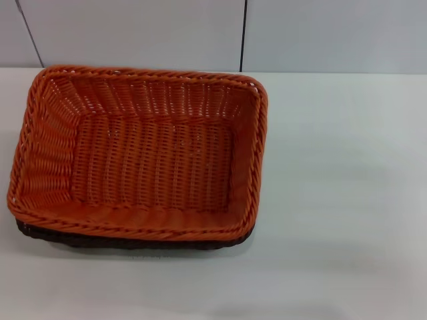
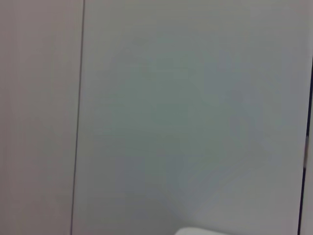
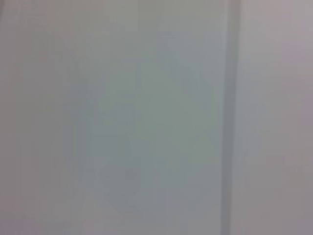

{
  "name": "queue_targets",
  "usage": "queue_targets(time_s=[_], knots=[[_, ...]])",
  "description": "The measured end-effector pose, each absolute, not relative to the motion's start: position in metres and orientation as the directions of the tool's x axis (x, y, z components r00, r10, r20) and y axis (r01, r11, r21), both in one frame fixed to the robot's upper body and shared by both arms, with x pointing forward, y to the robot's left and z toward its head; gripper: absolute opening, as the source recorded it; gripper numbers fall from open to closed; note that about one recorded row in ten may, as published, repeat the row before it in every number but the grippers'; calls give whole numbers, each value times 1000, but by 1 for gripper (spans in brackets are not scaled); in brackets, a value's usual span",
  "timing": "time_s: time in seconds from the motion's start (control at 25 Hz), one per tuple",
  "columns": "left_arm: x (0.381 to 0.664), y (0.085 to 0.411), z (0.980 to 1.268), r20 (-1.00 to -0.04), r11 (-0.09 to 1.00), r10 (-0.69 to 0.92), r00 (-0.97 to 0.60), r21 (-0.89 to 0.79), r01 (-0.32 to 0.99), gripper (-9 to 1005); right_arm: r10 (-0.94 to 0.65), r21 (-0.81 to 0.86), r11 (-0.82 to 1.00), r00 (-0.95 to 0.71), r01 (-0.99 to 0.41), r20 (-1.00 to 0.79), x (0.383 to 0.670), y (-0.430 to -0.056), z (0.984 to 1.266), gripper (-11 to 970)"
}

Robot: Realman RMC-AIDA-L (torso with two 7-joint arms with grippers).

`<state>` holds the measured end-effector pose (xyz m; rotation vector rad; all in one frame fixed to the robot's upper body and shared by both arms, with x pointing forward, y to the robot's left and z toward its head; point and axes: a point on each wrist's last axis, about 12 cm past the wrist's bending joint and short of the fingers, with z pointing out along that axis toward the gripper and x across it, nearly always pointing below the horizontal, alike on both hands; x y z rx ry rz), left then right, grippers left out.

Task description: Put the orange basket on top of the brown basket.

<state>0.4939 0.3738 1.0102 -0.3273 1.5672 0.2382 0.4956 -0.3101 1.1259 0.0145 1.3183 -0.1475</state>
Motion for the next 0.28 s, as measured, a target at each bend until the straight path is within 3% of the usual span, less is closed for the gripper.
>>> queue_targets(time_s=[0.12,0.28], knots=[[494,374,1012,-998,933,-54,12,-55,-355,805,-72,14,969,334,248,-940,467,-327,1088,656],[492,375,1012,-998,932,-54,11,-54,-359,805,-73,45,947,352,318,-933,459,-336,1074,656]])
